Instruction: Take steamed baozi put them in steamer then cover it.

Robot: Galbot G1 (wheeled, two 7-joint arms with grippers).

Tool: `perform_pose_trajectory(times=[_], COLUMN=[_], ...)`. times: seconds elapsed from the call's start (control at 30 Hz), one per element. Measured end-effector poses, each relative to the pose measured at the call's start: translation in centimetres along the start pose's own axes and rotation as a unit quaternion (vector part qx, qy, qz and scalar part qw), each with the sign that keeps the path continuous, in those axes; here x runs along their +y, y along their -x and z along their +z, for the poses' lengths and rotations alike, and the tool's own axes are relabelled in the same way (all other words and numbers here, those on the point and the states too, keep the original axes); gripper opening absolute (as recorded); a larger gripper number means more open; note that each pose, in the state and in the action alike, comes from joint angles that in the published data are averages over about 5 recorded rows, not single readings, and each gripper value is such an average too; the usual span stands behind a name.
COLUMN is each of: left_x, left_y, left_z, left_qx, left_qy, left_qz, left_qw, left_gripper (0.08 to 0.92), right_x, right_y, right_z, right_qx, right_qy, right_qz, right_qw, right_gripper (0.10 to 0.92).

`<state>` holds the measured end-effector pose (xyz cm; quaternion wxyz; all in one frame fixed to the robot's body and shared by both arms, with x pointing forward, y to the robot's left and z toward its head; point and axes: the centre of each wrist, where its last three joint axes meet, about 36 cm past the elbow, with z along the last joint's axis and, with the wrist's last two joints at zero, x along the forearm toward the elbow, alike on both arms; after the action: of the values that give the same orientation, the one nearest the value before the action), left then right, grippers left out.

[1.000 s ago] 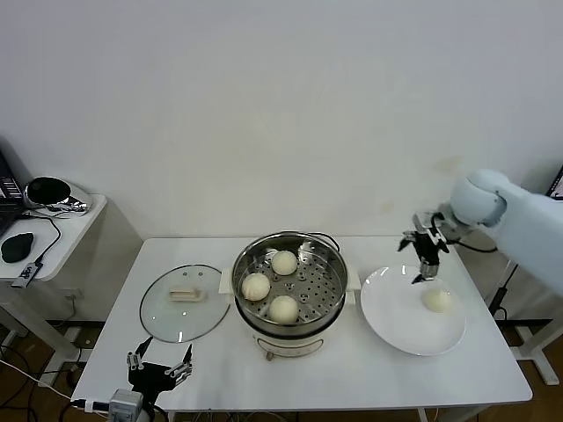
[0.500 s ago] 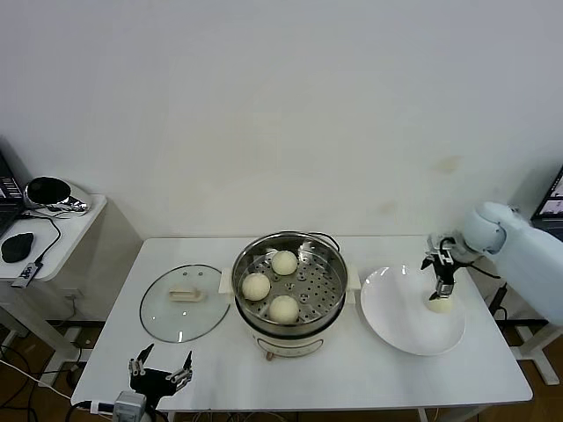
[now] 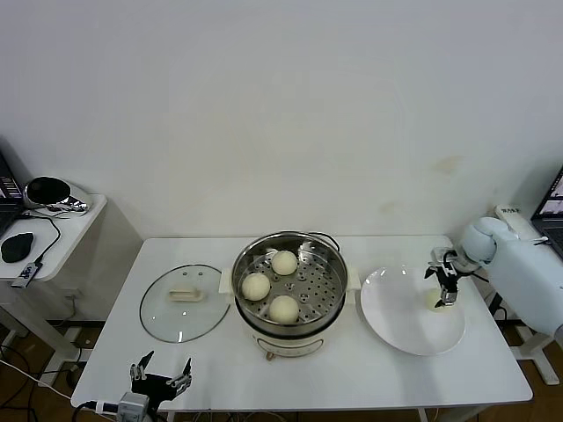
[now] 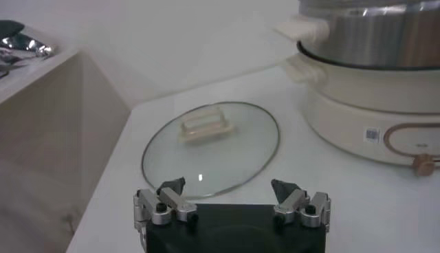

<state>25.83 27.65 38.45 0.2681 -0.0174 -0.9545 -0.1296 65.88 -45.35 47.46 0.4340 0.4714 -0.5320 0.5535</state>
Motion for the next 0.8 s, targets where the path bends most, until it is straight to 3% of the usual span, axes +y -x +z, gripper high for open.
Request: perform_pose_trajectory(times=[0.8], left_x=[-0.2], left_y=[0.5], left_z=[0.7], left_qx=[0.01], left_qy=[-0.002], left_qz=[0.003], left_qw=[1.0], left_gripper=[0.823], right_x=[0.3], right_y=[2.2], right_z=[0.7], right_qx=[0.017], right_qy=[-0.02], right_qz=[-0.012], right_qw=[1.0], right_gripper=[0.797])
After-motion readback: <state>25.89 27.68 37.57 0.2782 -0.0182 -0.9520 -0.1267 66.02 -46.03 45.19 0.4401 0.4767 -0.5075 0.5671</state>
